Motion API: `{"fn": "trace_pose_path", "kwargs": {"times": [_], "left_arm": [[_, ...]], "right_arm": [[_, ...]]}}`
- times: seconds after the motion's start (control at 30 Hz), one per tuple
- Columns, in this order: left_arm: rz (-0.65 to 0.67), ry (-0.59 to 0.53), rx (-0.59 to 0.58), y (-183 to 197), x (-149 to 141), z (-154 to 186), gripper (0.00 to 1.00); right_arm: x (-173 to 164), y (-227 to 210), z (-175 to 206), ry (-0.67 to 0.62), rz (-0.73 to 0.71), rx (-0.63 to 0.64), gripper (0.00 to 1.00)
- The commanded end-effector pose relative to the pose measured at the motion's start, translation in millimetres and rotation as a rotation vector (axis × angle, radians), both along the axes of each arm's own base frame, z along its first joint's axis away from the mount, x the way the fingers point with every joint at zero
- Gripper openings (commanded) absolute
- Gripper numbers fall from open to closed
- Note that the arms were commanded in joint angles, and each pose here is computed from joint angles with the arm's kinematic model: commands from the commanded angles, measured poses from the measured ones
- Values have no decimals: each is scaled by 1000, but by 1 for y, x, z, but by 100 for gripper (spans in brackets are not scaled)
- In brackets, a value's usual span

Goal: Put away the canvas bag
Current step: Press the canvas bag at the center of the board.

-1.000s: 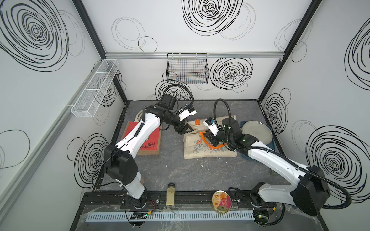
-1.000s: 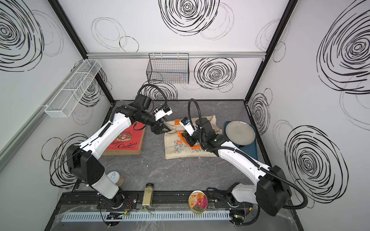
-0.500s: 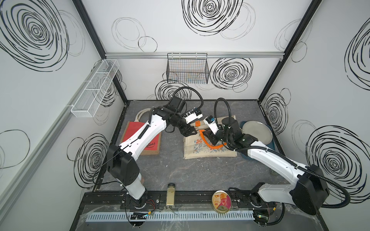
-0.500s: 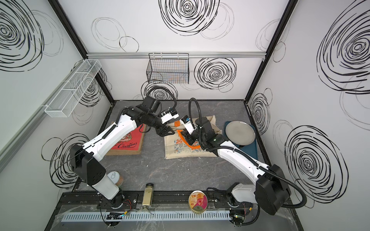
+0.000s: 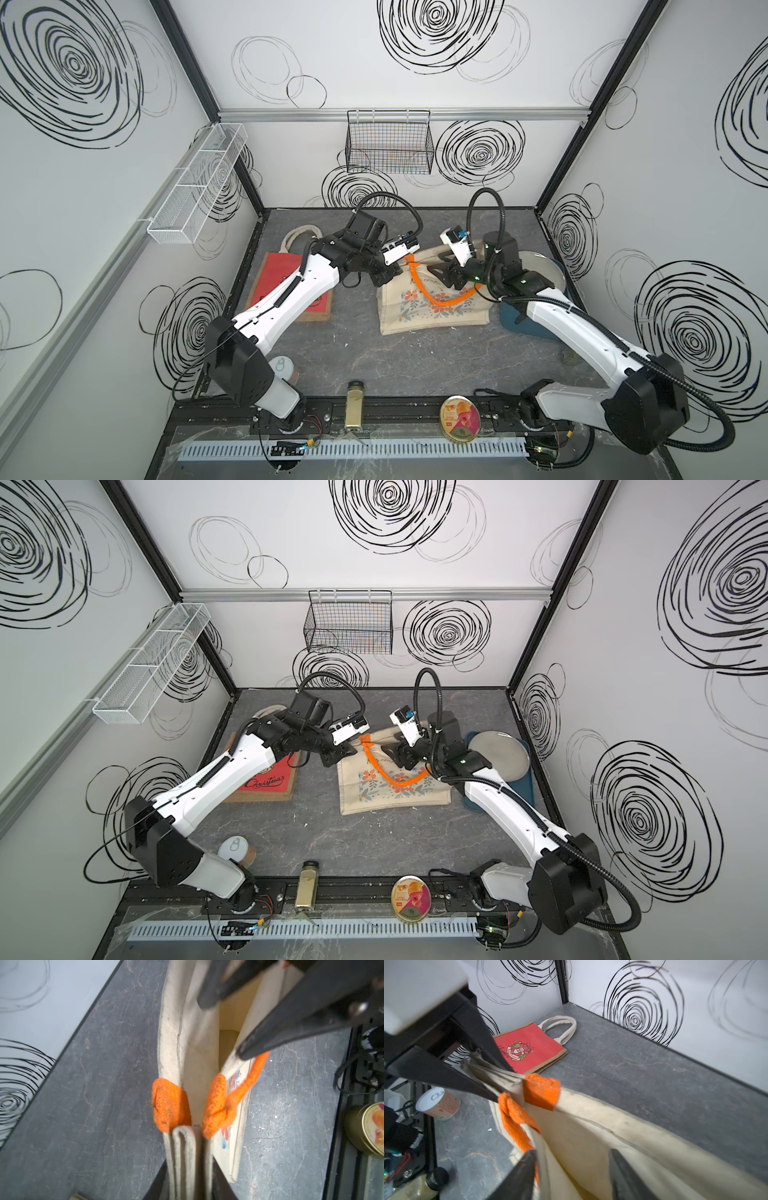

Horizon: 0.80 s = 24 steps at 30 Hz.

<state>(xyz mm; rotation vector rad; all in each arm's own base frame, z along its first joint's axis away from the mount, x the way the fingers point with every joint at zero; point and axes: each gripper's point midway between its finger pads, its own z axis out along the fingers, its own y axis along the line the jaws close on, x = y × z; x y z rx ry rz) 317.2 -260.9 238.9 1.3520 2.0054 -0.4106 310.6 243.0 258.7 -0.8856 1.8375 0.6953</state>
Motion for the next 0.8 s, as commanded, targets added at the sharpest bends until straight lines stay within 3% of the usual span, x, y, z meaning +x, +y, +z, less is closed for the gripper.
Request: {"fn": "trace_pose_path", "kwargs": {"times": [0.0,0.1,0.33,0.43,0.63,0.77], "left_arm": [[-55,-85,-45,-2,-2,19,0],[-75,-62,-36,-2,-7,16,0],[-115,-129,-91,0,-16,21,0],[-135,-124,-109,1,-19,19,0],[-151,-123,-137,3,-22,19,0],[-156,-132,-191,3,-25,28,0]], "right_arm": [[-18,6,41,-75,109,54,80],[-17,8,41,-102,154,0,87],[-24,18,36,-162,331,-128,90],[-27,28,33,-153,415,-143,90],[-21,50,7,-109,481,-289,95],[-21,66,-2,-91,526,-304,93]]}}
